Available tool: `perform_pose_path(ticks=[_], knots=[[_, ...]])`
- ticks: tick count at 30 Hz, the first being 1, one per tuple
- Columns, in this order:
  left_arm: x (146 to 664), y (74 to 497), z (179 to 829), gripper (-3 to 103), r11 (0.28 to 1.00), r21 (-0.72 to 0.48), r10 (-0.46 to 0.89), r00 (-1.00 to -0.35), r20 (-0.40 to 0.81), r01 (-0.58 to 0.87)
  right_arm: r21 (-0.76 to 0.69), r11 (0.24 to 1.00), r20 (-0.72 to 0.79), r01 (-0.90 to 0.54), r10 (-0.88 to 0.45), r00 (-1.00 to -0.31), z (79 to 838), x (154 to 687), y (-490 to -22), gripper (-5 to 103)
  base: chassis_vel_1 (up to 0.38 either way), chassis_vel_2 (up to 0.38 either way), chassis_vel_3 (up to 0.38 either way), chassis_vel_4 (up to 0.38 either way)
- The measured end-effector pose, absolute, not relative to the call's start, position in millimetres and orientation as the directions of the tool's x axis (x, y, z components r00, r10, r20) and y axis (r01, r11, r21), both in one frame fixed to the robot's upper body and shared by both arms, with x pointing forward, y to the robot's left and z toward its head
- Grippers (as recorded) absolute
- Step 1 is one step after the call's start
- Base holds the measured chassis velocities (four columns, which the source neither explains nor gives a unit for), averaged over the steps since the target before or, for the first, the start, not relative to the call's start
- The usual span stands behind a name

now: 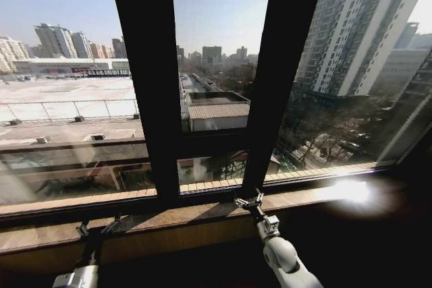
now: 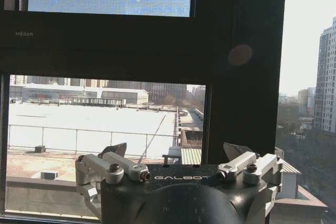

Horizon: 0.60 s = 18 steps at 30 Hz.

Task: Open the curtains by pulling them apart, changing their state from closed to fully open.

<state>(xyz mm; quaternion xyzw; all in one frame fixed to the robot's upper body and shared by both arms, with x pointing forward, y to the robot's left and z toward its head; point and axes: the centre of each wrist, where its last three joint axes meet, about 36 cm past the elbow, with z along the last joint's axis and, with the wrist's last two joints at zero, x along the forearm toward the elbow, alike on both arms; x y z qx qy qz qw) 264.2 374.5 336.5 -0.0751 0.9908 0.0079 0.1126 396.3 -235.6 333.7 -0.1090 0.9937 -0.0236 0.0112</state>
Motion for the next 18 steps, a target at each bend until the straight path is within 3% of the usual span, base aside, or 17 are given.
perform_pose_path(ticks=[13,18], knots=[[264.2,374.5,336.5,100,0.989,-0.001,-0.147,-0.963,-0.224,-0.151,-0.049,0.975,-0.017,-0.216,-0.217,-0.976,333.7,396.3,-235.6,100,-0.349,-0.356,0.335,0.370],[264.3,374.4,336.5,100,0.989,-0.001,-0.147,-0.963,-0.224,-0.150,-0.050,0.975,-0.017,-0.216,-0.217,-0.976,333.7,396.3,-235.7,100,-0.198,-0.319,0.210,0.310]])
